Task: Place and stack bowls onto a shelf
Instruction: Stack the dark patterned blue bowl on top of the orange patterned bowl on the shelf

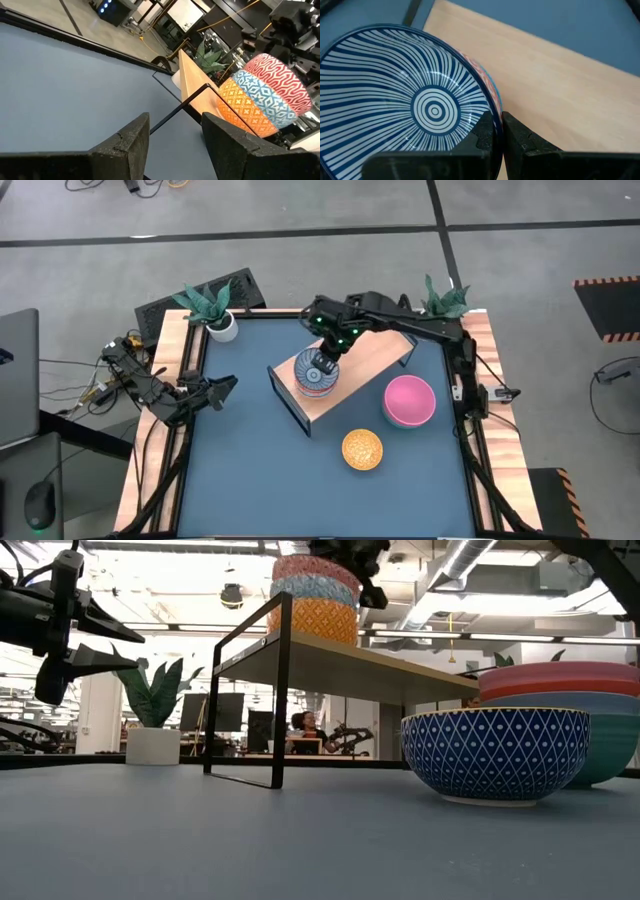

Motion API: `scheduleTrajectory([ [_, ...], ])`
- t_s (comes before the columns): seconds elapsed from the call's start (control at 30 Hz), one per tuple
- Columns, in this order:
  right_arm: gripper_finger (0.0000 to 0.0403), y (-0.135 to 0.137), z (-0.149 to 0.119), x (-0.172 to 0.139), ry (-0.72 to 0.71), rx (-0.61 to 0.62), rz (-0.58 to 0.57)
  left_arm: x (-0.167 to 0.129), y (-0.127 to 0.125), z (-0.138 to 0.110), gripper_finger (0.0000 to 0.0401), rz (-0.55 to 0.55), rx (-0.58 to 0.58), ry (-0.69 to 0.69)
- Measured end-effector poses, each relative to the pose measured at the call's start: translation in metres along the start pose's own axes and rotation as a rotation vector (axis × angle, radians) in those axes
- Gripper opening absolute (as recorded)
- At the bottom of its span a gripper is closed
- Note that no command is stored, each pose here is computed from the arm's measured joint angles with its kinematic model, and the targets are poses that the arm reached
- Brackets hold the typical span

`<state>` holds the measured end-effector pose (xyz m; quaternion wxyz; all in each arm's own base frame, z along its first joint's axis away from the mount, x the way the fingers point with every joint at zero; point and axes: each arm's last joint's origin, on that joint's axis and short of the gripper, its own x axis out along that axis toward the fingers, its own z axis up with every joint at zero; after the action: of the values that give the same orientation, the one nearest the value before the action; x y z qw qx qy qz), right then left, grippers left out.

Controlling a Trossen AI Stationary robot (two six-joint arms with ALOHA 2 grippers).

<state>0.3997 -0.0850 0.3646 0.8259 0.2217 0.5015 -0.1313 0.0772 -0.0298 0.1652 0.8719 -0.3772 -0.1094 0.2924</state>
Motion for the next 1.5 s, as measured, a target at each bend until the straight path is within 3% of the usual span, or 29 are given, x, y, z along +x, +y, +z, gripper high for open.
scheduleTrajectory([
  [0.43, 0.0038, -0.004, 0.001, 0.002, 0.031, -0.001, -0.007, 0.000, 0.000, 0.000, 0.0165, 0.001, -0.005, -0.001],
  [0.8, 0.0041, -0.008, 0.005, -0.026, -0.012, 0.012, 0.068, 0.000, 0.000, 0.000, 0.0165, 0.002, -0.004, -0.002],
  [0.97, 0.0042, -0.006, 0.003, -0.024, 0.023, 0.011, 0.117, 0.000, 0.000, 0.000, 0.0165, 0.002, -0.004, -0.002],
  [1.13, 0.0042, -0.003, 0.002, -0.010, 0.080, 0.003, 0.104, 0.000, 0.000, 0.000, 0.0165, 0.002, -0.003, -0.002],
  [1.5, 0.0043, -0.006, 0.002, -0.012, 0.082, -0.007, 0.100, 0.000, 0.000, 0.000, 0.0165, 0.011, 0.000, -0.015],
])
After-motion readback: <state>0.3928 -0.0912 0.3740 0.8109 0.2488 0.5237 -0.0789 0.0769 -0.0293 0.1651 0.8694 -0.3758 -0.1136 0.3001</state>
